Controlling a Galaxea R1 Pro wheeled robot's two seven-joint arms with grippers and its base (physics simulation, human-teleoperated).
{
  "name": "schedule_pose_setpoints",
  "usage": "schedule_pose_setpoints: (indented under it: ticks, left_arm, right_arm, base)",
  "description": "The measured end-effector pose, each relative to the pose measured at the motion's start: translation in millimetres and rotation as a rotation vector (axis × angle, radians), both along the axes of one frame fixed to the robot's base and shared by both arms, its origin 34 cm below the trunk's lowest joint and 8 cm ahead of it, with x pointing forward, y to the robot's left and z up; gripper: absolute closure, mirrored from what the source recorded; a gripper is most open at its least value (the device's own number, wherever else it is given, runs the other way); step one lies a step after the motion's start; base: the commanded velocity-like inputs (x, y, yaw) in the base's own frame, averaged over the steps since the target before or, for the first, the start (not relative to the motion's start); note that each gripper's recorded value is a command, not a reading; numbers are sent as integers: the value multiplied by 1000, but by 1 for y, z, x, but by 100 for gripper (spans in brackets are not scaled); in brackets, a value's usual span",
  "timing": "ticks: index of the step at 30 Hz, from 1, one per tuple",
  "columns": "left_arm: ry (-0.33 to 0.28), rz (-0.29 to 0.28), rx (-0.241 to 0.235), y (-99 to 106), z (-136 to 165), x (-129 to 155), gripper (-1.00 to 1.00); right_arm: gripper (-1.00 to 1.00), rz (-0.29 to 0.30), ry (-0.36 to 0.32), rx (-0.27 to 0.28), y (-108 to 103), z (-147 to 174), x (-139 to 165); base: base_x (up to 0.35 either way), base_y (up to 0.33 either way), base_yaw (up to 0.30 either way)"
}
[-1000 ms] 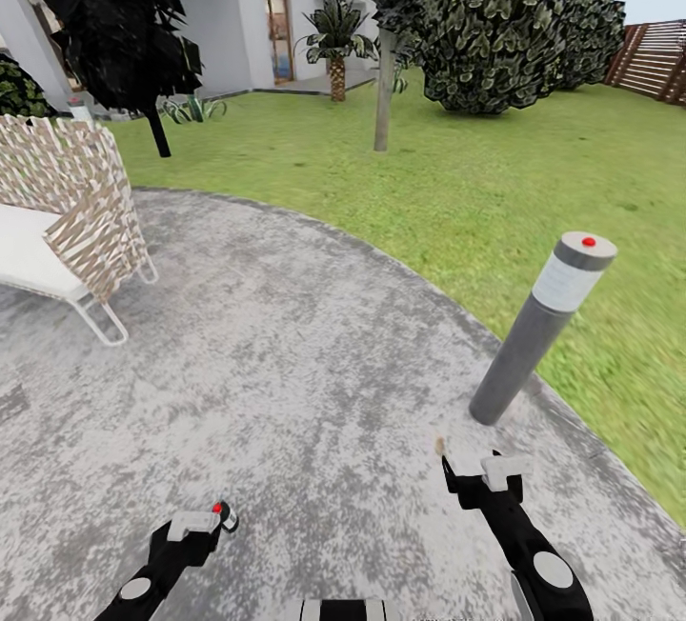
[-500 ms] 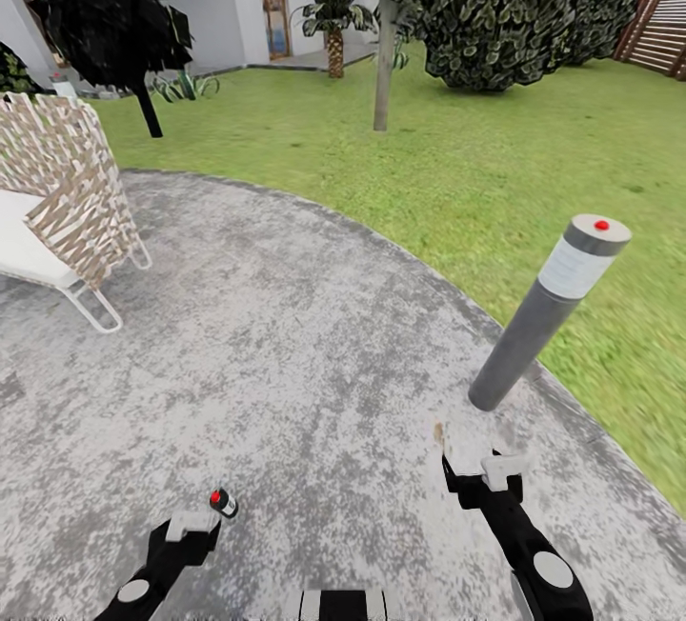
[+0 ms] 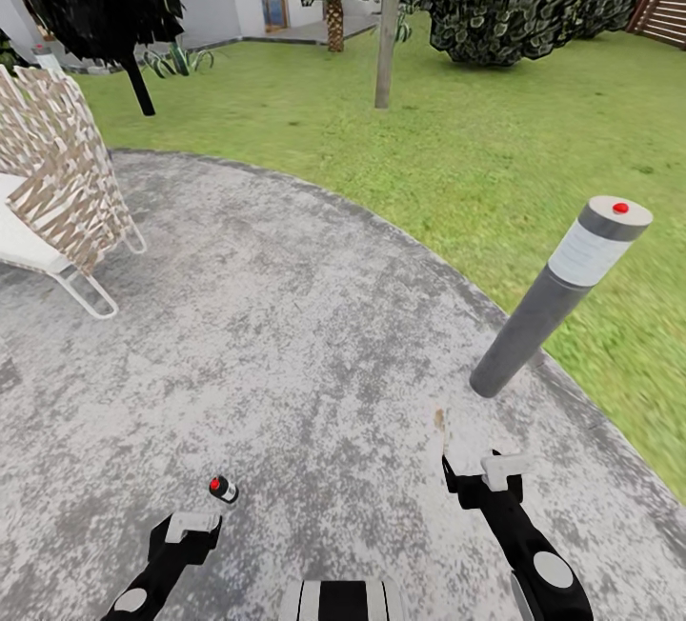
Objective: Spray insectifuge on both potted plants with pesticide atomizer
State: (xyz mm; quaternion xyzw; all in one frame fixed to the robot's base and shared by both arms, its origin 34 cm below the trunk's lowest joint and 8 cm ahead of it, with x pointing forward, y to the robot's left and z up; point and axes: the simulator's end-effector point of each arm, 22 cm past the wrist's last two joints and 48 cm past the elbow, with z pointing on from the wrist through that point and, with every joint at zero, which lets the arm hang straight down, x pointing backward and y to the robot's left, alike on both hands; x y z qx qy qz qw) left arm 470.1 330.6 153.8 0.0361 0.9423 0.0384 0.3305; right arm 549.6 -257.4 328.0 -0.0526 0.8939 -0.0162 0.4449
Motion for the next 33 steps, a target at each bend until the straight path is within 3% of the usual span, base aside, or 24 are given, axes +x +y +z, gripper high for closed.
schedule_pose_setpoints:
  ticks: [33]
  left_arm:
    - [-3,8,1,0,0,0,-100]
  right_arm:
    - [-100,0,1,0,0,0,0]
  base:
    - [51,0,0]
